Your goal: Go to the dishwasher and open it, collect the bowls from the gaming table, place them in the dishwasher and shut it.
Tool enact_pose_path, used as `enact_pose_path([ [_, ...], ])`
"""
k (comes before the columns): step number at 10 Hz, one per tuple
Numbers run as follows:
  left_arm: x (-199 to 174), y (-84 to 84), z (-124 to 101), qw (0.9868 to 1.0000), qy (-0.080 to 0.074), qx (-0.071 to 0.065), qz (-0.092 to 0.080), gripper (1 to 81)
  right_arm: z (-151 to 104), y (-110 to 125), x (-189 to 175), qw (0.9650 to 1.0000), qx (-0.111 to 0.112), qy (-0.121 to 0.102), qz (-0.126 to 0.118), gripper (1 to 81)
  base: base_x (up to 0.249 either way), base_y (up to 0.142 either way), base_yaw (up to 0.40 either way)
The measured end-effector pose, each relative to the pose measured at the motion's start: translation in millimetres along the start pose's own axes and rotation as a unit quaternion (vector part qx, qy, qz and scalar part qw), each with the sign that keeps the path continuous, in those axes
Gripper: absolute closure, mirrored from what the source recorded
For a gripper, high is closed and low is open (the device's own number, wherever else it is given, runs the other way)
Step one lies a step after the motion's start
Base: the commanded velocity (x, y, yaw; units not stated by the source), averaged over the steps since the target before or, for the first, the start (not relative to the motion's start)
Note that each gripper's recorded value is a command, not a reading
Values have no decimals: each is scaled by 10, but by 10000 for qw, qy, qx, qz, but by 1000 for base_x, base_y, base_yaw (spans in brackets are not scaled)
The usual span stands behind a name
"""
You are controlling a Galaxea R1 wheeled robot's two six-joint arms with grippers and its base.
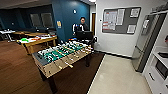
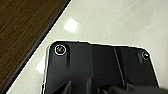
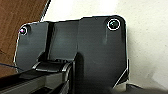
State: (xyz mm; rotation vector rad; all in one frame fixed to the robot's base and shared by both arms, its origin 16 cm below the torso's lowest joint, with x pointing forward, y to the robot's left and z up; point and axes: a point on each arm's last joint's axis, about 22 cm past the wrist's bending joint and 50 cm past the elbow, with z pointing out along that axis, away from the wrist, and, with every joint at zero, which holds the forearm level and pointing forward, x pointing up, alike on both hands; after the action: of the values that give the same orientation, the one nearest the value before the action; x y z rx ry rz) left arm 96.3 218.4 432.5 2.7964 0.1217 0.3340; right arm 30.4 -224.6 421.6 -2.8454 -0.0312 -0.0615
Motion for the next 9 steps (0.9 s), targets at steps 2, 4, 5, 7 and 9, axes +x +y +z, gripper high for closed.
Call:
enact_pose_path([
  [2,0,3,1,10000,0,-2,0,10,-1,9,-4,10000,-10,-2,1,10,0,0,351],
  [4,-7,3,0,10000,-4,-2,-2,10,-4,30,0,10000,-30,0,0,10,0,0,351],
  [5,-7,3,0,10000,-4,-2,-2,10,-4,30,0,10000,-30,0,0,10,0,0,351],
  [7,-11,-1,-1,10000,-8,1,-2,10,-4,29,4,10000,-29,4,-1,10,0,0,351],
  [9,-11,-1,-1,10000,-8,1,-2,10,-4,29,-23,10000,-30,-15,4,10,0,0,351],
])
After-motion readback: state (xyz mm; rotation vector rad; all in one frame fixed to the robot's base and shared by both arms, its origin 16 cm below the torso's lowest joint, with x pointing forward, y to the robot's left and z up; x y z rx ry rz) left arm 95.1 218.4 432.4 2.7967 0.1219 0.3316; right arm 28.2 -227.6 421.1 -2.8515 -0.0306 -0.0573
